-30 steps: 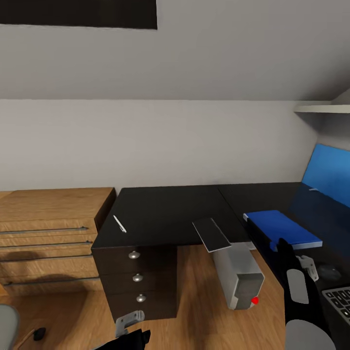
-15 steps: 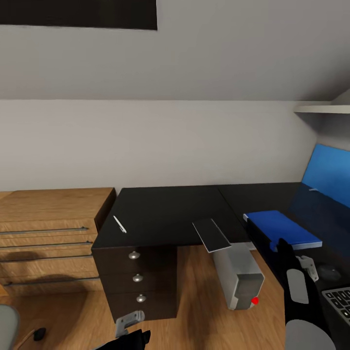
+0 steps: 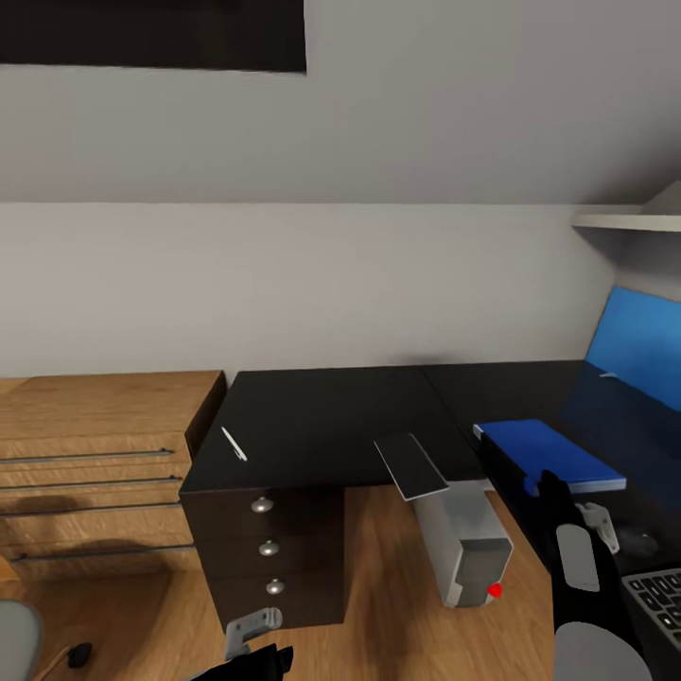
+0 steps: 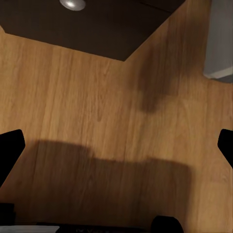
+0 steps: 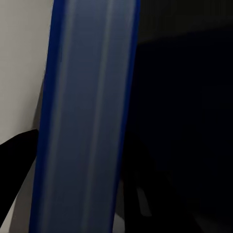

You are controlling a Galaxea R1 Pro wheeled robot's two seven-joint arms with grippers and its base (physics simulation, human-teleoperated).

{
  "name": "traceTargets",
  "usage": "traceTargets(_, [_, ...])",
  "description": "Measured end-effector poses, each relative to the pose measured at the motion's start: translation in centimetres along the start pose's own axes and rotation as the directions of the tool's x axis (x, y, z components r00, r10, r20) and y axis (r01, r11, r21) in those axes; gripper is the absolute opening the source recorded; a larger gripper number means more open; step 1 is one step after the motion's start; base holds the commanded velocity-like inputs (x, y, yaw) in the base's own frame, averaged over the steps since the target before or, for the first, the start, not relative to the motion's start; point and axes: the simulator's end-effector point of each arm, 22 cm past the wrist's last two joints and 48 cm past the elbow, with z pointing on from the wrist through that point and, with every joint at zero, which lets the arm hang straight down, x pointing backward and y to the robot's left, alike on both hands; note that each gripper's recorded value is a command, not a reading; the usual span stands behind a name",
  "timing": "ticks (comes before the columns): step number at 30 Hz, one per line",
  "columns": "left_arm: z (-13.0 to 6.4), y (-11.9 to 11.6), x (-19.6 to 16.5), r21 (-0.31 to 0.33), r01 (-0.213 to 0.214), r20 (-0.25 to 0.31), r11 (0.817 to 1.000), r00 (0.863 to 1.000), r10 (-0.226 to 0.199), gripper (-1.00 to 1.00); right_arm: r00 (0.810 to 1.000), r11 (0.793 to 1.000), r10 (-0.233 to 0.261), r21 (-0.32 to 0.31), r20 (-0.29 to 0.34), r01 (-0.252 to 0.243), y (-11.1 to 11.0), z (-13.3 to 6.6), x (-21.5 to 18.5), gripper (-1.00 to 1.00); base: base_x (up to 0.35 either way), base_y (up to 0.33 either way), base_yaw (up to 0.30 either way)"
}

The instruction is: In the bedroom, organize the workspace by keeping the computer under the desk, ensuring the monitor is on the desk, placing the keyboard on the desk next to the monitor, placing the mouse on the desk next to the keyboard, moving the folder from the swivel chair onto the desk next to the mouse, stacking the notebook on top of the folder with the pen on top of the notebook, and positioning the swivel chair next to the desk.

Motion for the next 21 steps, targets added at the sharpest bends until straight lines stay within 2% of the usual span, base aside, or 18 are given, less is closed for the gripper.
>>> traceTargets(4, [-0.5,-0.1,-0.3,-0.002,0.0,-0.001,1.0,1.0,0.0,1.0,1.0,1.0,0.001,0.02,-0.001,-0.001,0.2,-0.2,-0.2,-1.0,0.0,0.0,0.0])
traceTargets(10, [-1.3,-0.4,-1.5,-0.001,0.014,0.035,1.0,0.999,-0.013,1.0,1.0,0.999,-0.008,0.032,-0.004,0.008,0.8,-0.6,-0.5,-1.0,0.0,0.0,0.0])
traceTargets(21, [-2.5,-0.9,-2.1,-0.002,0.017,0.032,1.0,0.999,-0.017,1.0,1.0,0.999,-0.009,0.033,-0.006,0.009,2.2,-1.2,-1.1,-1.0,0.0,0.0,0.0])
